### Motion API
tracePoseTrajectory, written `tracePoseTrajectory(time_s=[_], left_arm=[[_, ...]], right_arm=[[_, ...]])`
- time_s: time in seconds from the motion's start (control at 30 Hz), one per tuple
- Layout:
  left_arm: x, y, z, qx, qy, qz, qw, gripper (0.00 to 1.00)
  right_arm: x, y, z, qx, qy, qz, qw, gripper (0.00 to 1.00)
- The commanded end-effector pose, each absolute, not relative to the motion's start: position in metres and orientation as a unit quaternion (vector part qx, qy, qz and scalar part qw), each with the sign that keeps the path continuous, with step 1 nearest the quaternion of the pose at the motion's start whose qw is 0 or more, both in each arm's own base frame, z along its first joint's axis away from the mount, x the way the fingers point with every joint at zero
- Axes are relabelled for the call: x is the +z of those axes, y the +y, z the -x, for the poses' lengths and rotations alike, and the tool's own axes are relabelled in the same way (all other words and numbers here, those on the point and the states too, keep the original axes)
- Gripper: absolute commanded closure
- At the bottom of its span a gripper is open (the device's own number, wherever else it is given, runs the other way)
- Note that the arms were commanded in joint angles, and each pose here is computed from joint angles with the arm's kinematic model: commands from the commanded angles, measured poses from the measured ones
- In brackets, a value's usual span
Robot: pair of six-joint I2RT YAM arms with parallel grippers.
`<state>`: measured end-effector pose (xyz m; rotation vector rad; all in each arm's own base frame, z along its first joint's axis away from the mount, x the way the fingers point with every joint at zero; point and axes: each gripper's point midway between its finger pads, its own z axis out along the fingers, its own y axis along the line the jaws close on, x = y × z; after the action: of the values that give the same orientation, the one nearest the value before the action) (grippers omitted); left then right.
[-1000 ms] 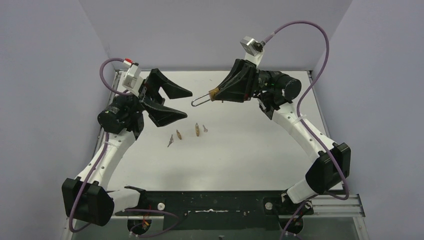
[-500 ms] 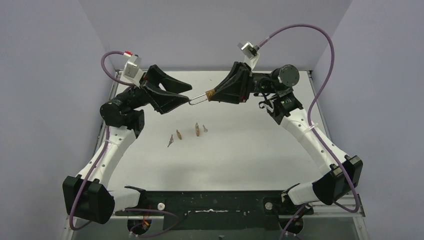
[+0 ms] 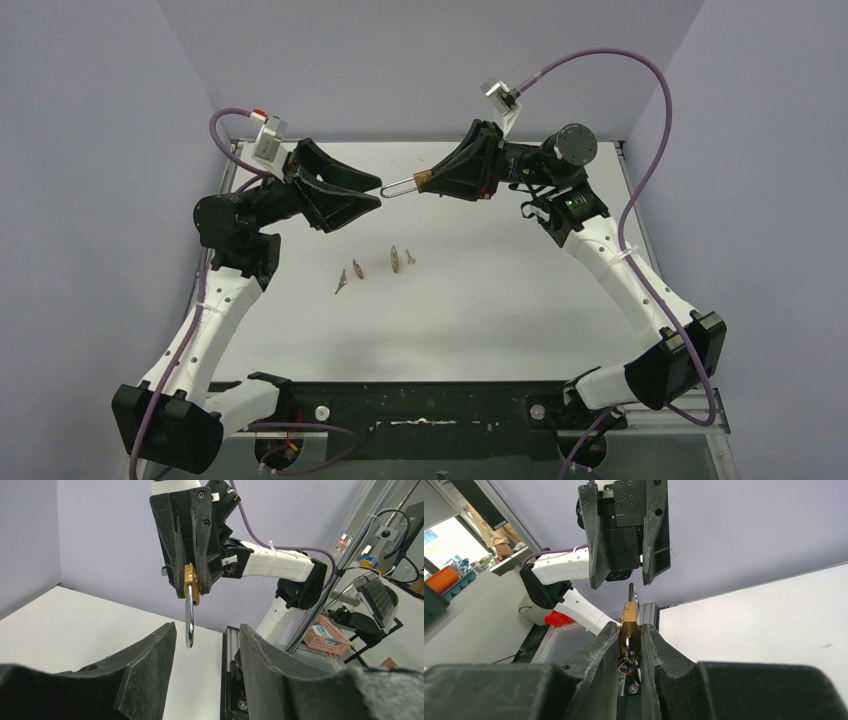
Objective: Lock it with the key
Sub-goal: Lock the lock.
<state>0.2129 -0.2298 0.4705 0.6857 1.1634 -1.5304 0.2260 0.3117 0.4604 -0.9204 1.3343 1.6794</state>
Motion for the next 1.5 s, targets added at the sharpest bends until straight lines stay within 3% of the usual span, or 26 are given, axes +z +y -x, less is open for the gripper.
tracePoseTrajectory(time_s=[0.0, 0.23, 0.77, 0.87, 0.97, 1.13, 1.37, 1.47], left_arm=[[0.465, -0.231, -0.209, -0.631, 0.492, -0.299, 0.519, 0.52], [0.462, -0.234, -0.207, -0.636, 0.493, -0.305, 0.510, 0.49], [0.467, -0.240, -0.214, -0.637, 0.485, -0.298, 0.520, 0.58], [0.467, -0.242, -0.214, -0.639, 0.483, -0.297, 0.520, 0.63], [0.469, -0.243, -0.216, -0.640, 0.483, -0.293, 0.521, 0.80], [0.471, -0.245, -0.216, -0.642, 0.479, -0.292, 0.523, 0.98], [0.473, -0.246, -0.215, -0.644, 0.474, -0.291, 0.525, 1.00], [0.472, -0.246, -0.214, -0.645, 0.474, -0.292, 0.524, 1.00]], right_arm=[[0.492, 0.302, -0.217, 0.652, 0.491, 0.372, 0.443, 1.00], [0.491, 0.302, -0.217, 0.655, 0.490, 0.370, 0.441, 1.00], [0.487, 0.302, -0.216, 0.655, 0.492, 0.372, 0.437, 1.00], [0.487, 0.302, -0.215, 0.654, 0.492, 0.373, 0.437, 1.00], [0.486, 0.302, -0.215, 0.654, 0.493, 0.373, 0.435, 1.00], [0.481, 0.303, -0.217, 0.654, 0.498, 0.371, 0.432, 1.00], [0.477, 0.303, -0.219, 0.650, 0.503, 0.371, 0.432, 1.00], [0.477, 0.303, -0.219, 0.647, 0.504, 0.373, 0.435, 0.86]])
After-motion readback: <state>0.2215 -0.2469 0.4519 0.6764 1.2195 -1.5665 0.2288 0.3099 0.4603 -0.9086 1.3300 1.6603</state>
